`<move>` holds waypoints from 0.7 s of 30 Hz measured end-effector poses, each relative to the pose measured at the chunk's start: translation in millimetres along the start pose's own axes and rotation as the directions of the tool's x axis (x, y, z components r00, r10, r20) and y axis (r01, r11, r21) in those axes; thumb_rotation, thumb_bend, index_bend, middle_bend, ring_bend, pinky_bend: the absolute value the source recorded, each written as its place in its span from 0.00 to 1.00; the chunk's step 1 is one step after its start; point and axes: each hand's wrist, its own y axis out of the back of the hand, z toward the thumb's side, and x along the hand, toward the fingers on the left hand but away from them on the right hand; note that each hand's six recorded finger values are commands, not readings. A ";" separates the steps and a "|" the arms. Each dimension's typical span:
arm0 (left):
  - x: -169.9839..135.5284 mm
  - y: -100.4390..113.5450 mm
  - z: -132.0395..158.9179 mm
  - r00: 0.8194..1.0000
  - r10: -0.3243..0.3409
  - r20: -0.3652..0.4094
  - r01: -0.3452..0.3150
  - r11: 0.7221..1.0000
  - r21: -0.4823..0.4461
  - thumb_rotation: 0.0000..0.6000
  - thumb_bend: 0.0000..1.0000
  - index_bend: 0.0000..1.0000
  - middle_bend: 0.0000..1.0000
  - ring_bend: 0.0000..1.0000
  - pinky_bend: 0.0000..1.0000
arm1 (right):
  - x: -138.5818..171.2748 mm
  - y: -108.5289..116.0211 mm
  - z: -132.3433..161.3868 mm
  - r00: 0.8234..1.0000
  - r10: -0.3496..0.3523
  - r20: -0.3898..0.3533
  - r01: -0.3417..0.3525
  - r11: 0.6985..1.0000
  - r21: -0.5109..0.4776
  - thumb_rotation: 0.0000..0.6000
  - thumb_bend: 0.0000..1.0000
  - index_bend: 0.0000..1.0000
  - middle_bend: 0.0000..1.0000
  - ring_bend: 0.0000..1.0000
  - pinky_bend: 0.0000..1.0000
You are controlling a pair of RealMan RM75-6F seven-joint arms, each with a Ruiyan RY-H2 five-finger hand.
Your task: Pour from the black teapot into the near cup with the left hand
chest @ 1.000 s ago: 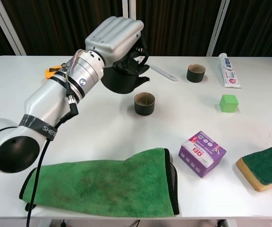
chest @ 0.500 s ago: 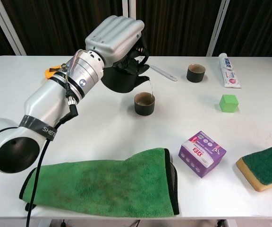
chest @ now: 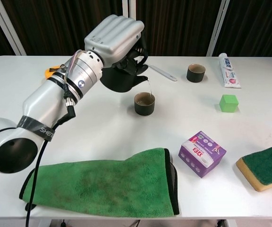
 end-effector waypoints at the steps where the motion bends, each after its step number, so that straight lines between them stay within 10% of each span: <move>1: -0.2 0.0 -0.1 1.000 0.001 0.002 -0.001 1.000 0.007 1.00 0.28 1.00 1.00 1.00 0.61 | 0.0 0.0 0.0 1.000 0.000 0.000 0.000 1.000 0.000 1.00 0.22 0.00 0.00 0.00 0.00; 21: -1.9 0.1 -2.4 1.000 0.012 0.028 -0.014 0.998 0.058 1.00 0.28 1.00 1.00 1.00 0.61 | 0.0 0.4 0.0 1.000 0.000 0.002 0.000 1.000 0.006 1.00 0.22 0.00 0.00 0.00 0.00</move>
